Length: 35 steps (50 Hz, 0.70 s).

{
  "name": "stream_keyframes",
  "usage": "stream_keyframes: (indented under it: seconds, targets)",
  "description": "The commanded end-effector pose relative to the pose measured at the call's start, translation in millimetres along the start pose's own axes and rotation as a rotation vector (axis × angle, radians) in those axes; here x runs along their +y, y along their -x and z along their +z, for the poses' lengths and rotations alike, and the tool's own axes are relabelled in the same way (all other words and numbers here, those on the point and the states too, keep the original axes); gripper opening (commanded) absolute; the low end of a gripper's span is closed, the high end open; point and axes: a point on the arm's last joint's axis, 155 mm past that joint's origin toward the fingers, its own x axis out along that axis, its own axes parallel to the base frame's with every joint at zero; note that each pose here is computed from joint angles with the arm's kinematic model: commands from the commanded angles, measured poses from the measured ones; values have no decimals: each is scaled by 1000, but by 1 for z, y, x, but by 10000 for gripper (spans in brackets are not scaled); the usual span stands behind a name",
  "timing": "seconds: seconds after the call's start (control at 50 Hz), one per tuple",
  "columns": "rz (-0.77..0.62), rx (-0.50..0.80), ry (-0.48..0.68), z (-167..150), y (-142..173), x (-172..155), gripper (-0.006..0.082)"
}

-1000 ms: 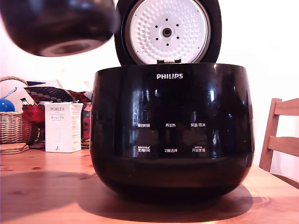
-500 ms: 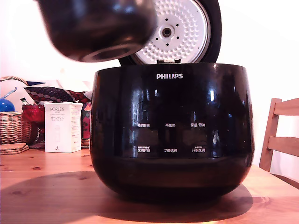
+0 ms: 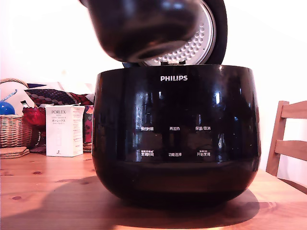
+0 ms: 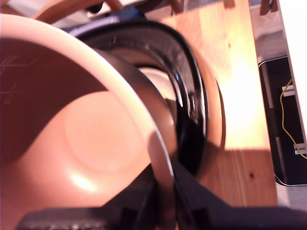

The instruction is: Place the pot you are holding inside the rice cooker

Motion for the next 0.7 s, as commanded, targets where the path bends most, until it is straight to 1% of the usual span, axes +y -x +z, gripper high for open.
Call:
stream_keyframes:
  seconds: [0.0, 0.18, 0.4, 0.44, 0.48, 0.6, 0.64, 0.68]
  targets:
    - [38, -61, -43, 18, 10, 10, -24]
    - [6, -36, -87, 19, -6, 10, -24]
    - [-65, 29, -145, 10, -29, 2, -24]
    - [-70, 44, -171, 7, -33, 2, -24]
    - [-72, 57, -171, 5, -36, 3, -24]
    - [-89, 72, -217, 3, -43, 2, -24]
    - [-96, 75, -258, 2, -45, 2, -24]
    - [-100, 77, -263, 2, -46, 1, -24]
